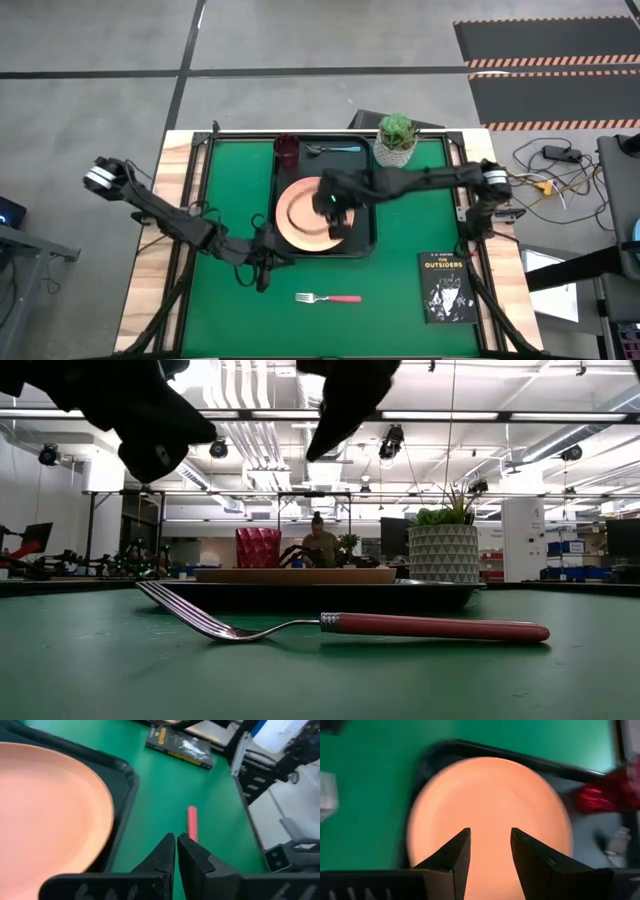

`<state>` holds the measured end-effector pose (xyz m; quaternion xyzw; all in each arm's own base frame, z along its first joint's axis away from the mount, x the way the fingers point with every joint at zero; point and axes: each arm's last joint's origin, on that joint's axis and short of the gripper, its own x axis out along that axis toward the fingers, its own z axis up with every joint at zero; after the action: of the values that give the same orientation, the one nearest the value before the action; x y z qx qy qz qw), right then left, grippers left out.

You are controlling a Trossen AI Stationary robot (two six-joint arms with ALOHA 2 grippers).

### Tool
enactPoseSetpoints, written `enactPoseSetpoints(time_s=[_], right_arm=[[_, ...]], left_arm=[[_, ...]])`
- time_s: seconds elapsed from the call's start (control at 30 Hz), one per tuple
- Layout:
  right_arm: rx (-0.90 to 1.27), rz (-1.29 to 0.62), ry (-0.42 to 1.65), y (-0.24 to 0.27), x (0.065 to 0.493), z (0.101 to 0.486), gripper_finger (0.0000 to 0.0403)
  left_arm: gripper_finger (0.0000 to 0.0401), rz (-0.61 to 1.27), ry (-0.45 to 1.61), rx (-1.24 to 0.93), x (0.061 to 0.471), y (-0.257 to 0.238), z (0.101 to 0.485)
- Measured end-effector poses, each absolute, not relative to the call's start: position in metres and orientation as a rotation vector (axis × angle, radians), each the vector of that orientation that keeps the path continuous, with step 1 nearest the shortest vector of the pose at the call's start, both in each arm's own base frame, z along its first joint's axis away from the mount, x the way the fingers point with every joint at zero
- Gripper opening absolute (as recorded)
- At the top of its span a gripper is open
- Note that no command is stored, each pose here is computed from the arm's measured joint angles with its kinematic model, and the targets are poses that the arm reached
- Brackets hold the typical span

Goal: Pick and place plate/cup/fork/spoon on tray
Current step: Put the pink fork on the top of the black tray

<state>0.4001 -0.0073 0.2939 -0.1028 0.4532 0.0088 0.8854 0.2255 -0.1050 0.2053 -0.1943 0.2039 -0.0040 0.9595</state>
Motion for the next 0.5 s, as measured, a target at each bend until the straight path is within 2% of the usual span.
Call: enactPoseSetpoints(time_s=[0.23, 0.5], right_arm=[[-0.169, 0.117, 0.877, 0.059, 0.373, 0.270, 0.0130], [-0.167, 0.173, 0.920, 0.123, 0.352, 0.242, 0.0130]], left_arm=[[0.0001, -0.025, 0.409, -0.393, 0.229, -0.111, 0.202], [0.0001, 0.009, 0.389, -0.388, 0.230, -0.110, 0.202]])
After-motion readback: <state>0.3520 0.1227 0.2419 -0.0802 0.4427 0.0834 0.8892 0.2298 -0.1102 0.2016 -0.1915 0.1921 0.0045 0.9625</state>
